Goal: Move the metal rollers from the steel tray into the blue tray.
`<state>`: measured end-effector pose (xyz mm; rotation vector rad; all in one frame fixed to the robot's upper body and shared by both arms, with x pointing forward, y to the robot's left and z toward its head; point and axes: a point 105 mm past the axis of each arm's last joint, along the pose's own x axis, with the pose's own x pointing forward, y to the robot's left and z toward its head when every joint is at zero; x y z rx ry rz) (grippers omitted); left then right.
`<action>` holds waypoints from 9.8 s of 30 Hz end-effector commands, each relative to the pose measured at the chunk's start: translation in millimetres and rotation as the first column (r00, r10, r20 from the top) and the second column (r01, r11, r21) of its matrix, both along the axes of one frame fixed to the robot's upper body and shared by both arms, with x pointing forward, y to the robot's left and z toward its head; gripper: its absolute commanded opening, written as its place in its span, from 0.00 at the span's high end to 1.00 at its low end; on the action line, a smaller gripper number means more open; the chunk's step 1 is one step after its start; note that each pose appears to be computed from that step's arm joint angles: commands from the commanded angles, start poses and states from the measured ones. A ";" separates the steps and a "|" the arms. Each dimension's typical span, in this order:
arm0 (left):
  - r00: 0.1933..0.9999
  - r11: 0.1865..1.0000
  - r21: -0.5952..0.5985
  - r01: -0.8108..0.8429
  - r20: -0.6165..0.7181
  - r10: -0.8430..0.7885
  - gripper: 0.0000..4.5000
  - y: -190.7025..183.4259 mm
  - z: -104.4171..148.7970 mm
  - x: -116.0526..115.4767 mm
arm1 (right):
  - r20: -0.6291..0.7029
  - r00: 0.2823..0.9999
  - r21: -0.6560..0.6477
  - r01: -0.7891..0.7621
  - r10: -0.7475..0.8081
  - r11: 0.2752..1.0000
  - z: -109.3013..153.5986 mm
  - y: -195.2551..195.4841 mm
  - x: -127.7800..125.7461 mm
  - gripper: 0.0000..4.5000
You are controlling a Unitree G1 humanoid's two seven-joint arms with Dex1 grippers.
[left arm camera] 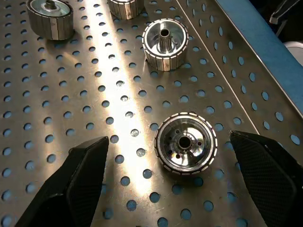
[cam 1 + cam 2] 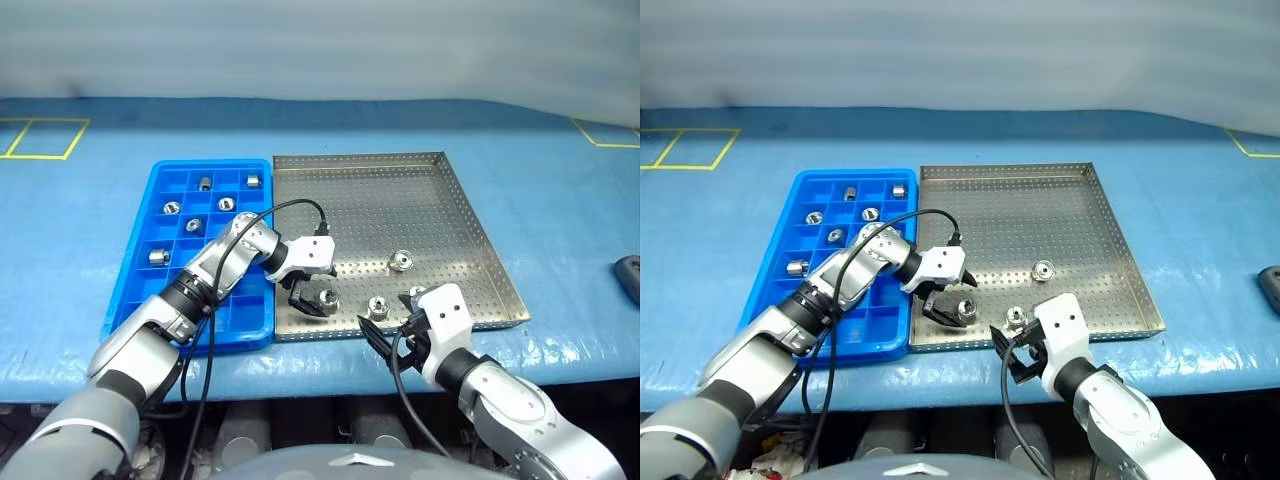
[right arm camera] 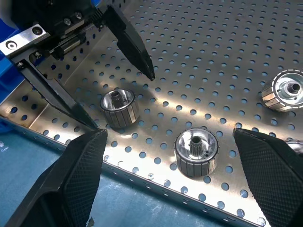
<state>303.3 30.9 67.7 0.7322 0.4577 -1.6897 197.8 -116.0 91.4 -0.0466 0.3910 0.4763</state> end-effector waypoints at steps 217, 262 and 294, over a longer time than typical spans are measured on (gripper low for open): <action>0.185 0.088 -0.403 -0.911 -0.210 0.960 0.43 113.4 76.9 -32.1 | 0.118 0.820 0.028 -0.566 0.560 0.824 9.8 104.1 41.6 0.00; -0.025 -0.044 -0.282 -0.958 -0.071 0.997 0.00 165.3 37.4 -28.6 | 0.114 0.840 0.050 -0.538 0.530 0.841 8.2 104.2 37.0 0.00; 0.006 -0.037 -0.396 -0.917 -0.108 0.994 0.62 168.9 71.2 -38.9 | 0.114 0.826 0.051 -0.560 0.552 0.827 8.5 108.0 40.6 0.00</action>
